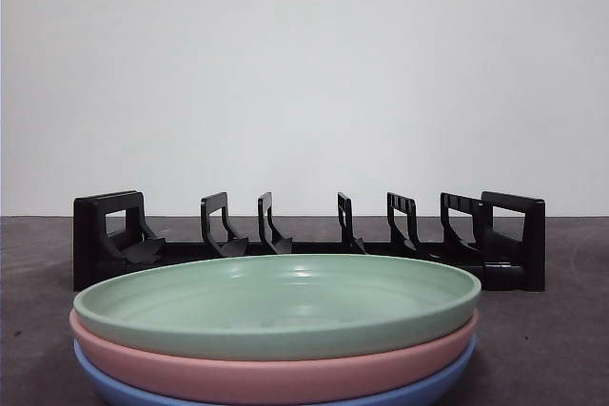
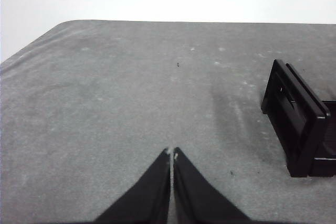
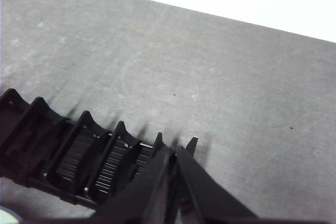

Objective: Place the plate

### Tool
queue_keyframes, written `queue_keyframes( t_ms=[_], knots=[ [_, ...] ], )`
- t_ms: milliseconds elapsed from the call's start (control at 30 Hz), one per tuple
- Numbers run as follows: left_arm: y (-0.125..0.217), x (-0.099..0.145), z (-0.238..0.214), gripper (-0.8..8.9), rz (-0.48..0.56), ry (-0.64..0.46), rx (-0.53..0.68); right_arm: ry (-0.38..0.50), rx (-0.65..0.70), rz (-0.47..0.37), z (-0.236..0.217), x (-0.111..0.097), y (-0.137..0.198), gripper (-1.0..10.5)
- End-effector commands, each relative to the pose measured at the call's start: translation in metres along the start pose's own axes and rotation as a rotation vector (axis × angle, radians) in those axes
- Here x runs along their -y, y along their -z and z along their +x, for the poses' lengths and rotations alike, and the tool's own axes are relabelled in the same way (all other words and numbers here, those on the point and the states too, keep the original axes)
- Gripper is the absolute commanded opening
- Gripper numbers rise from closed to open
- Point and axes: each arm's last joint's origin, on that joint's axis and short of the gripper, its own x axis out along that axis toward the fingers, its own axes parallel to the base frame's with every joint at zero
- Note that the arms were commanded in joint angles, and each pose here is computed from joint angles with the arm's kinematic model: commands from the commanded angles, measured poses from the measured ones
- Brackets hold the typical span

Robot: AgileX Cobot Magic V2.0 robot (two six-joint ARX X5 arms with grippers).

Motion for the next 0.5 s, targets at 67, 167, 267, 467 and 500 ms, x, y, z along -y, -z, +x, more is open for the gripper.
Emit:
queue_keyframes(
  t_ms=[67, 167, 267, 467, 500],
  knots=[
    [0.003, 0.0, 0.001, 0.07, 0.002, -0.003, -0.011, 0.065, 0.089, -0.057, -0.021, 0.003, 0.015, 0.2],
    [0.003, 0.0, 0.001, 0.07, 0.002, -0.003, -0.011, 0.159, 0.194, -0.019, -0.033, 0.011, 0.071, 0.2],
    [0.003, 0.0, 0.001, 0.07, 0.002, -0.003, -0.011, 0.216, 0.305, 0.033, -0.04, 0.017, 0.134, 0.2],
    [0.003, 0.0, 0.001, 0.07, 0.002, -0.003, -0.011, 0.297, 0.352, 0.092, -0.029, 0.023, 0.206, 0.2],
    [0.003, 0.0, 0.001, 0.07, 0.002, -0.003, -0.011, 0.298, 0.354, 0.094, -0.027, 0.024, 0.212, 0.2]
  ],
)
